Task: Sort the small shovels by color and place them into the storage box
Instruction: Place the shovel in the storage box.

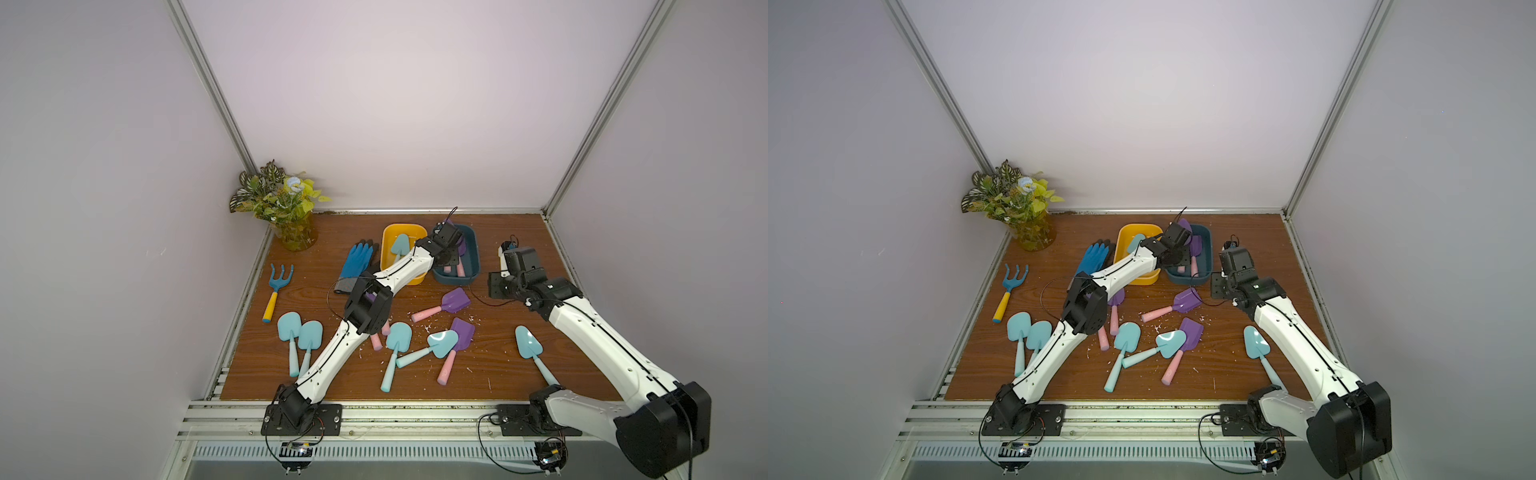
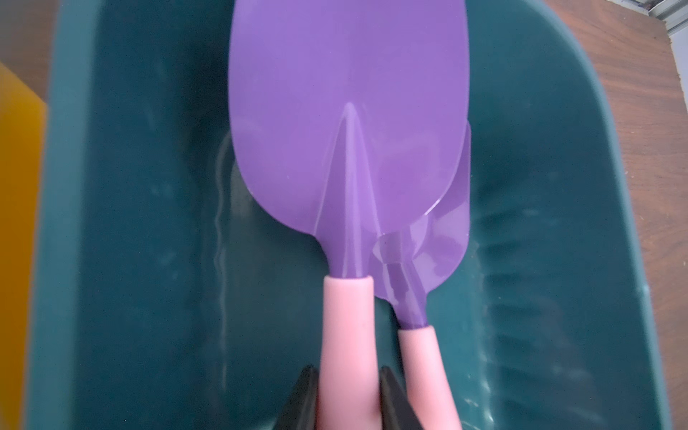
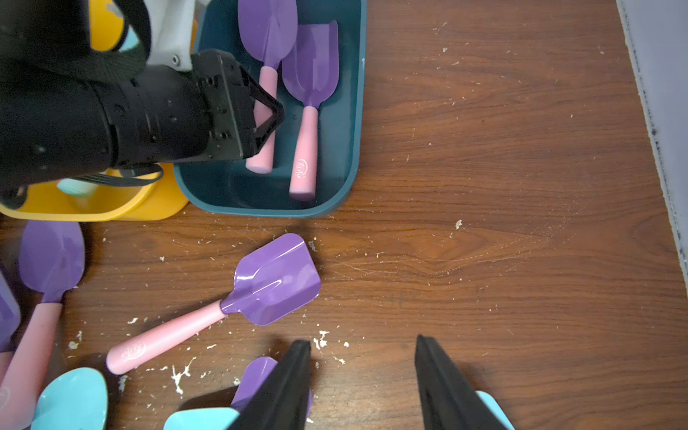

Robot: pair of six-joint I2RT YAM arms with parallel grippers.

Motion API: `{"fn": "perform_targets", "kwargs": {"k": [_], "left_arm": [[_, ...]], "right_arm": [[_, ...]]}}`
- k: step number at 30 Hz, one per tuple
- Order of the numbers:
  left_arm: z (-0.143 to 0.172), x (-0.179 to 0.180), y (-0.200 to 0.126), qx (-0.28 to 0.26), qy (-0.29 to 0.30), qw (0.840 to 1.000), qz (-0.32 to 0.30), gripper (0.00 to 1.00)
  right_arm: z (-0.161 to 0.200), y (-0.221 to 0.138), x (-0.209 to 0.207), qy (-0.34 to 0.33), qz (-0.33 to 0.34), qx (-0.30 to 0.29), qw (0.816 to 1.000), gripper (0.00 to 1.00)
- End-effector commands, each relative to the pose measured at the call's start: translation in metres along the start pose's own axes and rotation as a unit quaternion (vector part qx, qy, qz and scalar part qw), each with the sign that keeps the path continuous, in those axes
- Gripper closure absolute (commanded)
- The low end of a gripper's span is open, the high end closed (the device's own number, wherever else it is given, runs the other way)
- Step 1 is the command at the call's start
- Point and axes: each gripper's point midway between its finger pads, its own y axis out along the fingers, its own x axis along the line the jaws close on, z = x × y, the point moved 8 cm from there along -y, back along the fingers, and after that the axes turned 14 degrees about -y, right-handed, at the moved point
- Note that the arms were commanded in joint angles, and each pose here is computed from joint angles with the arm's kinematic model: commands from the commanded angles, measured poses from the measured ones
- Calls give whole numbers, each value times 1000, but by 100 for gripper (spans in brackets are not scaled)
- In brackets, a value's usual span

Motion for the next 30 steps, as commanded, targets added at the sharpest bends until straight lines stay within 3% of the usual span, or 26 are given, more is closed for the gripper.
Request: {"fn": "perform_targets", "kwargs": {"k": [1,20,24,30], "left_arm": [[-2,6,4,5,-10,1000,-3,71],[-3,-5,-8,0,-4,1000,8,59],[-10,-19,-29,-19,9,1000,21,55],[-29,-55,-92,-83,45,994,50,45]], "right_arm": [[-2,-2,-1,1,-3,-10,1000,48],[-5,-13,-5,6,3,-18,1000,48],[-8,-18,-7,9,5,-25,1000,48],[-14,-32,-10,26,3,-49,998,48]]}}
